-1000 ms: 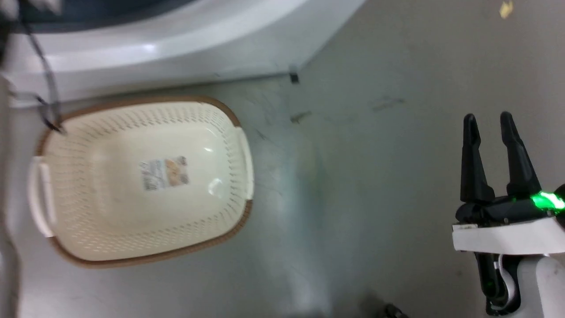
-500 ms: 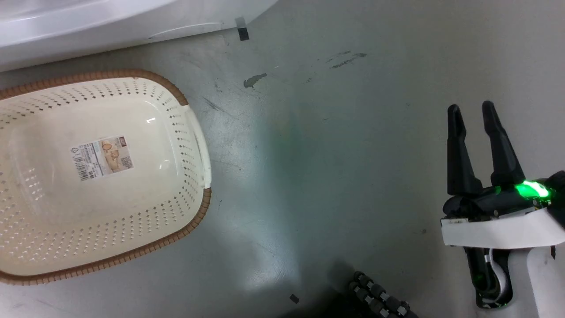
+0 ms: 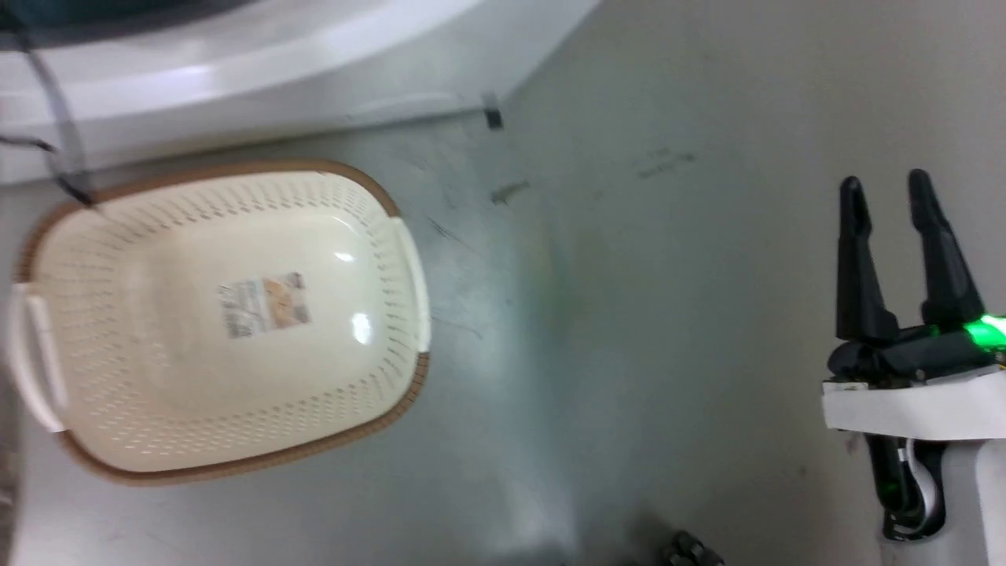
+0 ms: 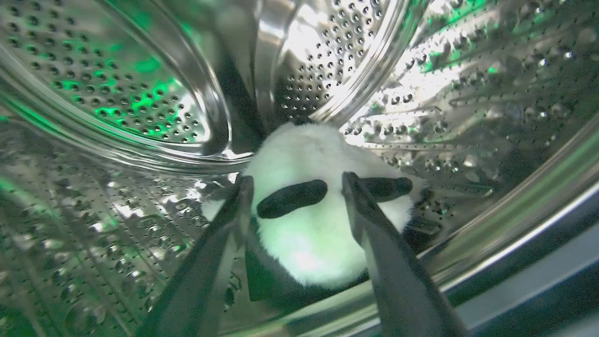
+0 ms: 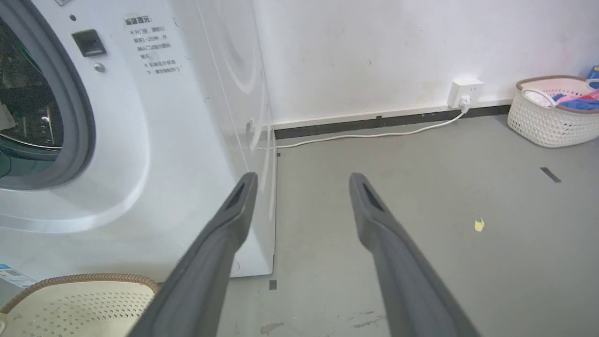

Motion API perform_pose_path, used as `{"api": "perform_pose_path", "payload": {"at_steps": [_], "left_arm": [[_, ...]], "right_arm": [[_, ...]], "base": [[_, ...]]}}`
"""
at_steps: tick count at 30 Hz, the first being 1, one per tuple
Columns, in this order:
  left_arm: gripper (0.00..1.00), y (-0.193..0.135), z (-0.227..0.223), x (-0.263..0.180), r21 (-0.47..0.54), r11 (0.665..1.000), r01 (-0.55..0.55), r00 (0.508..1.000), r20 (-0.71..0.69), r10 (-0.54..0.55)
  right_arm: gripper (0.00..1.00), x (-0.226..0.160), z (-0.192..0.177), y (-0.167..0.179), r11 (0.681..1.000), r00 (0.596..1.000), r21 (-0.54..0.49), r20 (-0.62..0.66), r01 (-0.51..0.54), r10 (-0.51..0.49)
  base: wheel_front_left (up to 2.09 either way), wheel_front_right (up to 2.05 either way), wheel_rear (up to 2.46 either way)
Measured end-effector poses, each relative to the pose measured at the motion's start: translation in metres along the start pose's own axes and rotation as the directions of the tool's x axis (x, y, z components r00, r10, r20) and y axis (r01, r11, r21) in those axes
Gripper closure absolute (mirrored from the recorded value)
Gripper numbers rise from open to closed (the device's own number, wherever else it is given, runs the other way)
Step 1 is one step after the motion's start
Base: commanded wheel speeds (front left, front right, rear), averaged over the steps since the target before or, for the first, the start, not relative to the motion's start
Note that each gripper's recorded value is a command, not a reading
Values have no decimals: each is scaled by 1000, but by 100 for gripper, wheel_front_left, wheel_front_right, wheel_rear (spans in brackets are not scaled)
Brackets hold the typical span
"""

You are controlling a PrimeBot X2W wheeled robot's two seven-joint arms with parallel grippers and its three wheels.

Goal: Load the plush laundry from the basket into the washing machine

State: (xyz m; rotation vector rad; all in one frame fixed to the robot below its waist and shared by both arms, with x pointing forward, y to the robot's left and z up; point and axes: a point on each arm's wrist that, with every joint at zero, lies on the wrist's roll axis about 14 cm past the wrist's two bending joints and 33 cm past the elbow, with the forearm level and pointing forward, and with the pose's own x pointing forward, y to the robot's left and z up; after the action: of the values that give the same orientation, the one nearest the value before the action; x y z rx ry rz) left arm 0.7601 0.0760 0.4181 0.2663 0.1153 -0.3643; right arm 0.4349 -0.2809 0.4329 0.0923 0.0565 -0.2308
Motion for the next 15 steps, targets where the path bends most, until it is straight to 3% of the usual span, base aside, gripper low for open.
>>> {"api": "perform_pose_path", "payload": {"at_steps": [8,15], "left_arm": [[0,-10,10,-70,-103,995,-17,1000,20,19],[0,5,33,-154,-135,987,-84,992,80,95]], "right_arm": [[0,-9,36,7,998,995,-51,91,-27,31],[0,-26,57,38,992,983,-52,135,-116,123]], "base": [[0,0,0],[0,0,0]]}}
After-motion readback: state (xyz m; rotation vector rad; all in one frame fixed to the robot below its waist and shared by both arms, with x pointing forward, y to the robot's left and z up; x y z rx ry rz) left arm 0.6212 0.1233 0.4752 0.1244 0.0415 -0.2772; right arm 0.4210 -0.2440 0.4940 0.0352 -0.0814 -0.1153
